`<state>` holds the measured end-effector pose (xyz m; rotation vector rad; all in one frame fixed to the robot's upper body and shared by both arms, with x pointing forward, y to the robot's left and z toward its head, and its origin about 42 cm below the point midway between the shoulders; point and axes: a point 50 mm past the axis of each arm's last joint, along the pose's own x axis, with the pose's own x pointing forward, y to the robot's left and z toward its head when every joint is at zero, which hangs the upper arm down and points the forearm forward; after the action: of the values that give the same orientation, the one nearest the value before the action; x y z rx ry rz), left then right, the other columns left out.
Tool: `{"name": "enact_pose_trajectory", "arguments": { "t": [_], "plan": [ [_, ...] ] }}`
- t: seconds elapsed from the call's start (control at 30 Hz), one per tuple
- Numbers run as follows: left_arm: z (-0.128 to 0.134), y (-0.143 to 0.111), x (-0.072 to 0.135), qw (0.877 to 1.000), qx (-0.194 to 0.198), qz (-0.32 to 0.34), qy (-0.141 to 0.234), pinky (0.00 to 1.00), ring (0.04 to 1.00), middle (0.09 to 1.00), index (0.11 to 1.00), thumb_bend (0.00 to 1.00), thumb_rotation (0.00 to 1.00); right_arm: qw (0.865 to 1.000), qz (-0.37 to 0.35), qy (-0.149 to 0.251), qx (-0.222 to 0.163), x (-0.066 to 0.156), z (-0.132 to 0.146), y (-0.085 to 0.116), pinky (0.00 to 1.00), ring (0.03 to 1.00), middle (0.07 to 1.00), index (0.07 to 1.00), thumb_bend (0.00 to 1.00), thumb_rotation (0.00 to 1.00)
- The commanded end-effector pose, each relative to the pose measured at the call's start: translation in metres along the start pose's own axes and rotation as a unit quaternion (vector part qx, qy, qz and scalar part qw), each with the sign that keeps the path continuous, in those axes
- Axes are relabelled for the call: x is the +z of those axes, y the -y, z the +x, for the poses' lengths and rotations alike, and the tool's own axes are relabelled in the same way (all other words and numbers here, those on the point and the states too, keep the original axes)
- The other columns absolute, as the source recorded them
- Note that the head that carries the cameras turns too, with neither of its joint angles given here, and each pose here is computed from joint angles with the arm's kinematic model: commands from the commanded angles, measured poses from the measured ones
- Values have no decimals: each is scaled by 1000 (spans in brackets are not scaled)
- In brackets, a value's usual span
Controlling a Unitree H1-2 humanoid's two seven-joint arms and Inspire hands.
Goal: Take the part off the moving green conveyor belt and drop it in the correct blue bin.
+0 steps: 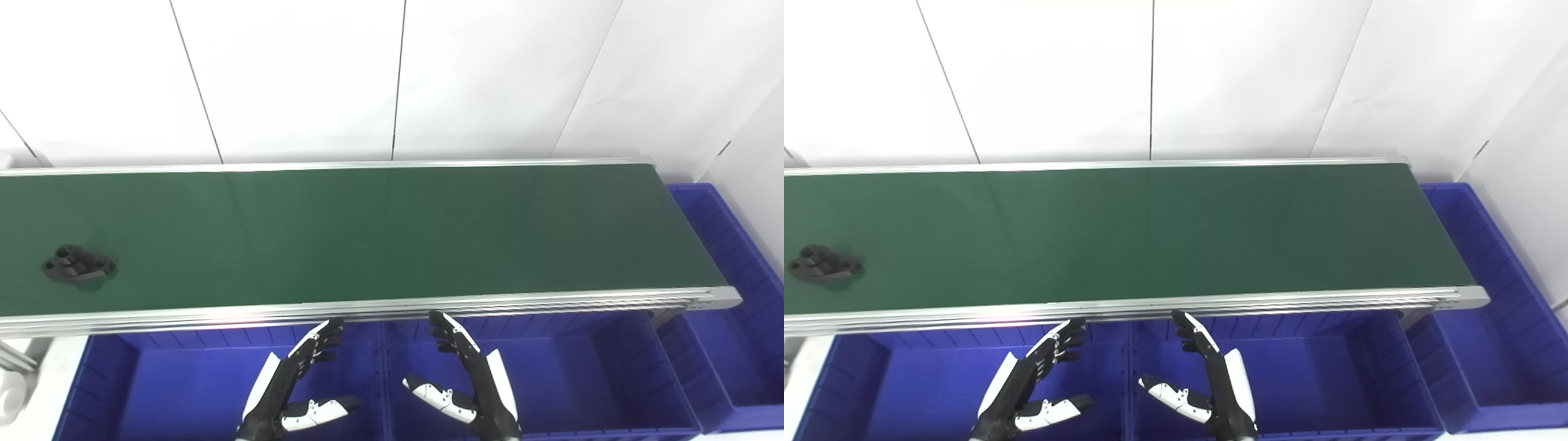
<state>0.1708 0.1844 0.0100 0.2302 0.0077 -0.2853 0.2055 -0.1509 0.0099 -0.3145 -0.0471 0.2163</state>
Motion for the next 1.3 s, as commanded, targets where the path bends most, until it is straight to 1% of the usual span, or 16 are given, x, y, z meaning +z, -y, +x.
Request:
{"name": "enact_pose_trajectory", "arguments": {
  "t": [0.0, 0.07, 0.5, 0.67, 0.77, 0.87, 1.03, 1.1, 1.27],
  "plan": [
    [5, -2, 10, 999, 6, 6, 36, 781, 846, 880, 875, 801, 540, 999, 6, 40, -14, 12, 8, 4, 760, 823, 849, 863, 799, 505],
    [5, -2, 10, 999, 5, 5, 37, 777, 847, 882, 877, 800, 534, 999, 8, 40, -14, 12, 7, 4, 766, 824, 850, 862, 798, 494],
    [6, -3, 10, 999, 5, 3, 38, 777, 847, 885, 881, 786, 517, 999, 6, 40, -13, 11, 9, 3, 760, 818, 841, 854, 796, 499],
    [7, -4, 10, 999, 4, 15, 40, 772, 841, 880, 885, 778, 532, 999, 2, 41, -15, 12, 9, 3, 760, 818, 840, 853, 792, 499],
    [7, -4, 10, 999, 5, 15, 40, 771, 839, 880, 885, 791, 556, 999, 2, 42, -15, 12, 8, 3, 754, 813, 836, 851, 793, 501],
    [6, -3, 10, 999, 8, 8, 38, 773, 843, 885, 880, 782, 529, 999, 5, 41, -14, 12, 8, 3, 755, 813, 835, 851, 794, 502],
    [6, -4, 10, 999, 8, 6, 38, 777, 846, 885, 880, 776, 511, 999, 5, 39, -14, 12, 8, 3, 757, 814, 837, 854, 804, 519],
    [6, -3, 10, 999, 8, 5, 38, 778, 846, 884, 881, 783, 526, 999, 5, 40, -14, 13, 8, 3, 761, 815, 836, 853, 800, 515],
    [6, -3, 10, 999, 7, 2, 38, 778, 846, 883, 880, 780, 518, 999, 7, 41, -13, 12, 8, 3, 756, 814, 839, 853, 795, 503]
  ]
}}
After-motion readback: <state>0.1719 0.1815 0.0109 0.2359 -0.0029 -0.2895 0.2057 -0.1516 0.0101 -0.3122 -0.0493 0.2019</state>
